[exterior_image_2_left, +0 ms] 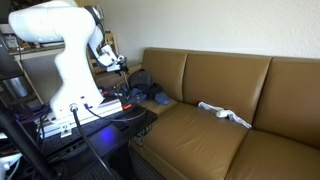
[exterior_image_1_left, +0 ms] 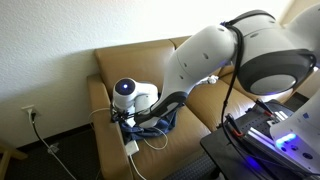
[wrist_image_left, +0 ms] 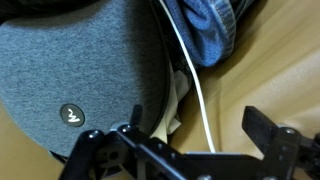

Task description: Move the cable to the center of the couch

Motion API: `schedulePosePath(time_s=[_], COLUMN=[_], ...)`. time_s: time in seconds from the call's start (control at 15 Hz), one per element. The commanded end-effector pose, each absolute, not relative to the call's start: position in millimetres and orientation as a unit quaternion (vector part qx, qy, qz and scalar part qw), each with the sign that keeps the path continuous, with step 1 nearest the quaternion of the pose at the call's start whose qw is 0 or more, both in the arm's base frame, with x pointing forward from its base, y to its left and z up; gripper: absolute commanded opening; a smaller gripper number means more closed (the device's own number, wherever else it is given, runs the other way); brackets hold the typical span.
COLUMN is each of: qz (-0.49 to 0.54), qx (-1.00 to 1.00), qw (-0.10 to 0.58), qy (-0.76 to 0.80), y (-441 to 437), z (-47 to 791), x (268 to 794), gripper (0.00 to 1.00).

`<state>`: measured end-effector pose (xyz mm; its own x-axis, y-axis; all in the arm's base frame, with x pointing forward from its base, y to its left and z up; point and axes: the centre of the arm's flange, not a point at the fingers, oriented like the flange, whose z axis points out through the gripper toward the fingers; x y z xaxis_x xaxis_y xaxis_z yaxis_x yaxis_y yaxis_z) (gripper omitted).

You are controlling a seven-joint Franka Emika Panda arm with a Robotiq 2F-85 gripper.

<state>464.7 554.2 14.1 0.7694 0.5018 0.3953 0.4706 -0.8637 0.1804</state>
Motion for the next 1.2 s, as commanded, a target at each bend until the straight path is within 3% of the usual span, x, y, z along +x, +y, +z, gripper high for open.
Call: schedulePosePath(time_s=[0.0,0.33,0.4,0.47,0.67,1.13], qz=[0.264,0.295,0.297,0.297,0.302,0.278], qx=[0.935,0.921,0.92,0.92,0.921,0.933], qw=[0.042,0.077,0.083,0.085,0.088,0.084], qy=[0.232,0.24,0.241,0.239,0.229,0.211], y=[569,566,563,561,566,556], z=[-15,-27,-31,-32,-31,-53], x=[480,476,474,473,477,486], gripper=[1.0,1.0,0.94,0.74,0.64,0.12])
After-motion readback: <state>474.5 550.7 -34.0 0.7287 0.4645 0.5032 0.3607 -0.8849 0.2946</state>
